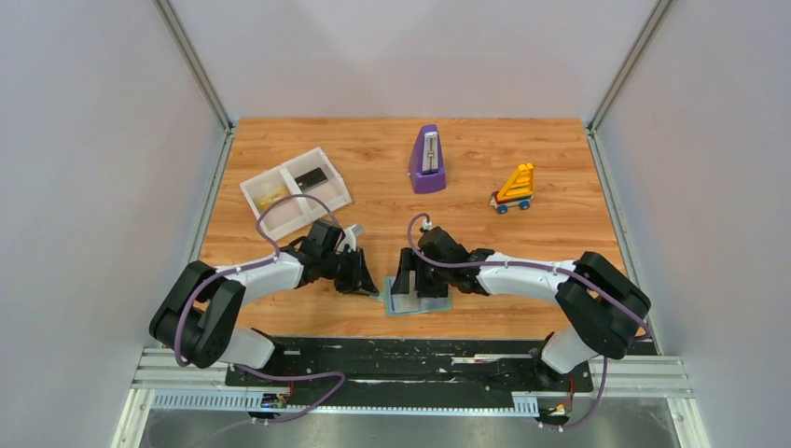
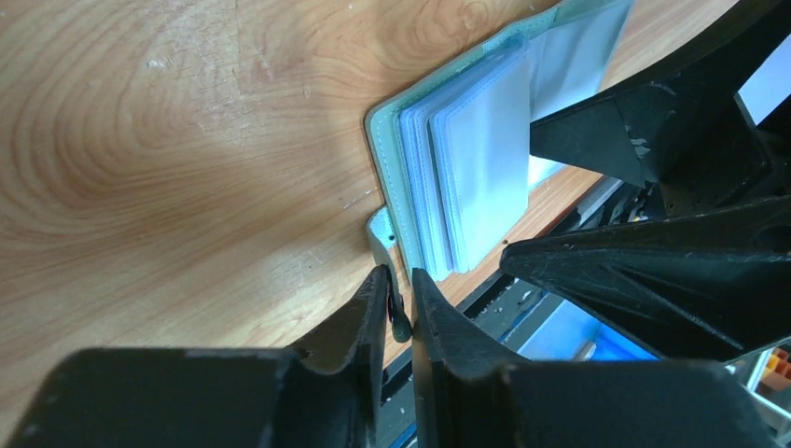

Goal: Take the credit cards out of the card holder
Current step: Remove the credit card from the card holder.

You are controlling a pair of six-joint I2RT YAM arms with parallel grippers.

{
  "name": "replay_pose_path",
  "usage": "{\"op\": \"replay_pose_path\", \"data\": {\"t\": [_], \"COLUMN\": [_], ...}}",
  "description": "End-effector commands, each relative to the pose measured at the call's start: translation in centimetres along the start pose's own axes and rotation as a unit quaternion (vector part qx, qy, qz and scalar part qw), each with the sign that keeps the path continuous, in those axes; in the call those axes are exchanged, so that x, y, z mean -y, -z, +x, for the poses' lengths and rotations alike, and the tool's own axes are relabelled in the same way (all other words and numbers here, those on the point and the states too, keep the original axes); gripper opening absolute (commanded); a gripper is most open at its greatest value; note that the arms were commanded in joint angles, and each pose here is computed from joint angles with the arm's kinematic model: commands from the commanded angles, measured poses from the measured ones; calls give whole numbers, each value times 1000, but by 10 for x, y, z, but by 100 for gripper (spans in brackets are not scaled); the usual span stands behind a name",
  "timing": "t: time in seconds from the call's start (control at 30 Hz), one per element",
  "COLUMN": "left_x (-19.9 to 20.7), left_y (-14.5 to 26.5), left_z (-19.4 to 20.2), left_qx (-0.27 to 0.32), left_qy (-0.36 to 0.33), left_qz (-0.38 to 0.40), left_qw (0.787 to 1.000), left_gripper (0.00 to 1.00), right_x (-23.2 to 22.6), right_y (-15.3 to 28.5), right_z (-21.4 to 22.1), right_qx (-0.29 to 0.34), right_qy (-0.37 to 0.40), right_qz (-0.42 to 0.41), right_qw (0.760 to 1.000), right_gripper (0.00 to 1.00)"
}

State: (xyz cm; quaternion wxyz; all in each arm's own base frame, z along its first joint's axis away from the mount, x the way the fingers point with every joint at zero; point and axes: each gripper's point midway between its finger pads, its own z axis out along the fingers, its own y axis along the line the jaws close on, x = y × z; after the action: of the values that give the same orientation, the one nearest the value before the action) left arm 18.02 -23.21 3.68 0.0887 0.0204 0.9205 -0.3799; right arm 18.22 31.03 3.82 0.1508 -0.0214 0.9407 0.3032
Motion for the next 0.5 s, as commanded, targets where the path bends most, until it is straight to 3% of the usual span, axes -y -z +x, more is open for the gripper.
{"op": "replay_pose_path", "data": {"t": [0.0, 0.13, 0.47], "left_x": [8, 11, 19], "left_y": [0, 3, 10], "left_z": [-2, -1, -1], "left_qx": [8, 12, 19], "left_qy": [-15, -16, -22], "left_qz": [19, 25, 36], "left_qw": [1000, 999, 999], "left_gripper": [13, 0, 0], "right_x": [15, 20, 25], "right_y": [-9, -14, -19], "right_z": [-2, 1, 4], "right_qx": [19, 28, 50], "right_qy": [4, 14, 39], "right_qz": [63, 98, 171], "right_qw": [998, 995, 983], "right_gripper": [77, 78, 74]}}
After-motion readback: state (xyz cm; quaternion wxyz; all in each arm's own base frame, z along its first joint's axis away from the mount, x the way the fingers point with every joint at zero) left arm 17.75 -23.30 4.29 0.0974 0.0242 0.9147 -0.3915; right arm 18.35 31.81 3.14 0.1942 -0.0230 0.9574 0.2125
